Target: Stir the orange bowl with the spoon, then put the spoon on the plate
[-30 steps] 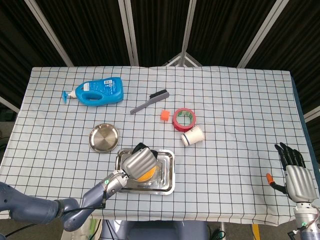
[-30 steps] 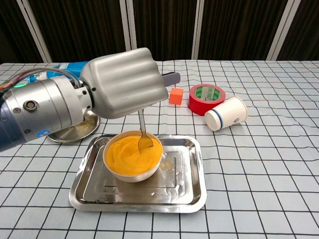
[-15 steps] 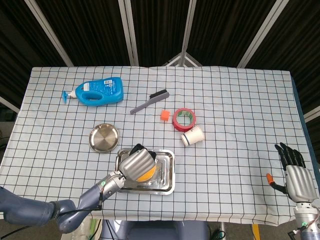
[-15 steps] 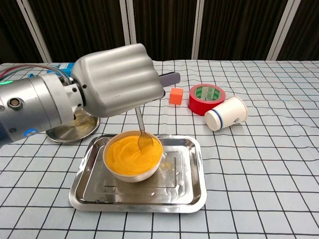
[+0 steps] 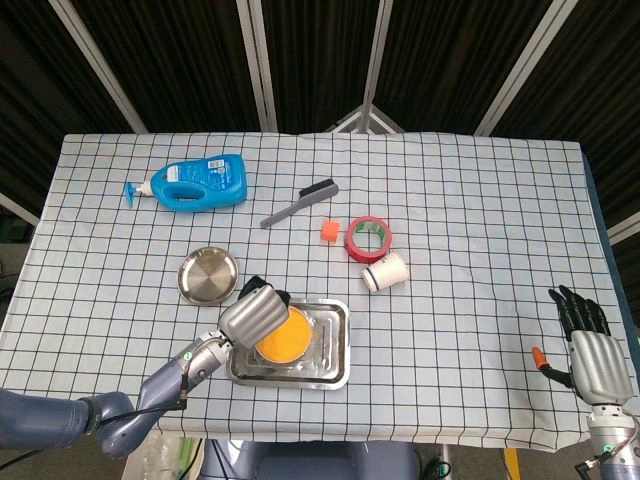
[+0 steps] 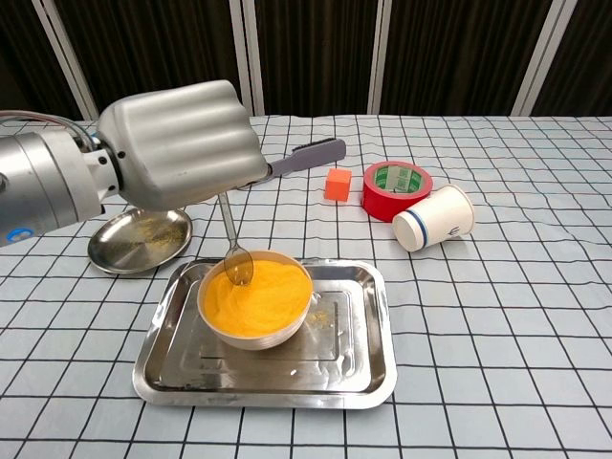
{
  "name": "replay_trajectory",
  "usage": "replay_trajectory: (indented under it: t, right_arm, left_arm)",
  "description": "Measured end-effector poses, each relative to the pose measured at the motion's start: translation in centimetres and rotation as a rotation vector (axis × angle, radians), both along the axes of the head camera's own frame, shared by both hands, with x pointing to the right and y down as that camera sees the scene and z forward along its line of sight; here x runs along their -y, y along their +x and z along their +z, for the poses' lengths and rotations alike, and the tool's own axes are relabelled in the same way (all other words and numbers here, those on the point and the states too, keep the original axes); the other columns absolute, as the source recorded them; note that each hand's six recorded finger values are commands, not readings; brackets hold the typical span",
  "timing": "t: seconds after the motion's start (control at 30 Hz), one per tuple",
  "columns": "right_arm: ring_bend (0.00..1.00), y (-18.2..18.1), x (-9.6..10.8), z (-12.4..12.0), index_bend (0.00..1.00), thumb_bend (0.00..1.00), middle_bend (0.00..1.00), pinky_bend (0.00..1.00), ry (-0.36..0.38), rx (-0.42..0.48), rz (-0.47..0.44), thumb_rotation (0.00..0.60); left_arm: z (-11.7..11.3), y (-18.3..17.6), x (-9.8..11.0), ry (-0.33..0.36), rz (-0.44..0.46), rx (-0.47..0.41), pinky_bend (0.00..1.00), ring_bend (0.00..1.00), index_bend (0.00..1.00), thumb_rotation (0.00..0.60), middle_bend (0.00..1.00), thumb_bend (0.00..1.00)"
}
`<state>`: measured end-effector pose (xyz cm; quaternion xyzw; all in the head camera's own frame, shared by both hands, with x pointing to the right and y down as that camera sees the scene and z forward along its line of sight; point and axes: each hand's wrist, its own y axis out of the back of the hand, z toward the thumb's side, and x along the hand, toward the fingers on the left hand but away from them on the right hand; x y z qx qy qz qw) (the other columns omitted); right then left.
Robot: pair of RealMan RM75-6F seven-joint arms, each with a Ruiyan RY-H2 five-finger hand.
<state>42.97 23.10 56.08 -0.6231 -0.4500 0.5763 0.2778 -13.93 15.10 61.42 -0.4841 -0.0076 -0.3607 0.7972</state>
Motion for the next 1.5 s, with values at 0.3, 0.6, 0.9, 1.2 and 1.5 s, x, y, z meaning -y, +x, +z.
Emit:
replay_trajectory:
  t: [0.3,0.6,0.9,1.2,1.5]
  right_arm:
    - [0.0,-0.1,0.0,0.0,0.0,0.39,0.0,0.0,0.003,0.001,-0.002,0.6]
    - [0.0,0.0,0.0,-0.1,0.0,0.39,0.0,0.0,0.003,-0.001,-0.002,0.6]
    - [0.0,0.0,0.0,-0.1,0.0,0.39,0.0,0.0,0.004,-0.001,-0.002,0.6]
    - [0.0,-0.1,0.0,-0.2,0.0,0.39,0.0,0.0,0.008,0.003,-0.002,0.6]
    - [0.0,0.0,0.1,-0.1,0.0,0.39,0.0,0.0,0.009,0.007,0.005,0.6]
  left_arm:
    - [0.5,0.9,-0.7,-0.028,-0.006,-0.02,1.0,1.0,0.81,0.6,1.0,0.58]
    - [1.0,2.2,-1.6,-0.043,-0.009,-0.04,1.0,1.0,0.81,0.6,1.0,0.58]
    - [0.0,3.5,-1.6,-0.031,-0.041,-0.095,1.0,1.0,0.81,0.6,1.0,0.58]
    - [-0.6,4.4,-2.0,-0.035,-0.049,-0.122,1.0,1.0,0.81,0.6,1.0,0.58]
    - [-0.9,4.1,-2.6,-0.044,-0.037,-0.119,1.0,1.0,0.81,0.6,1.0,0.58]
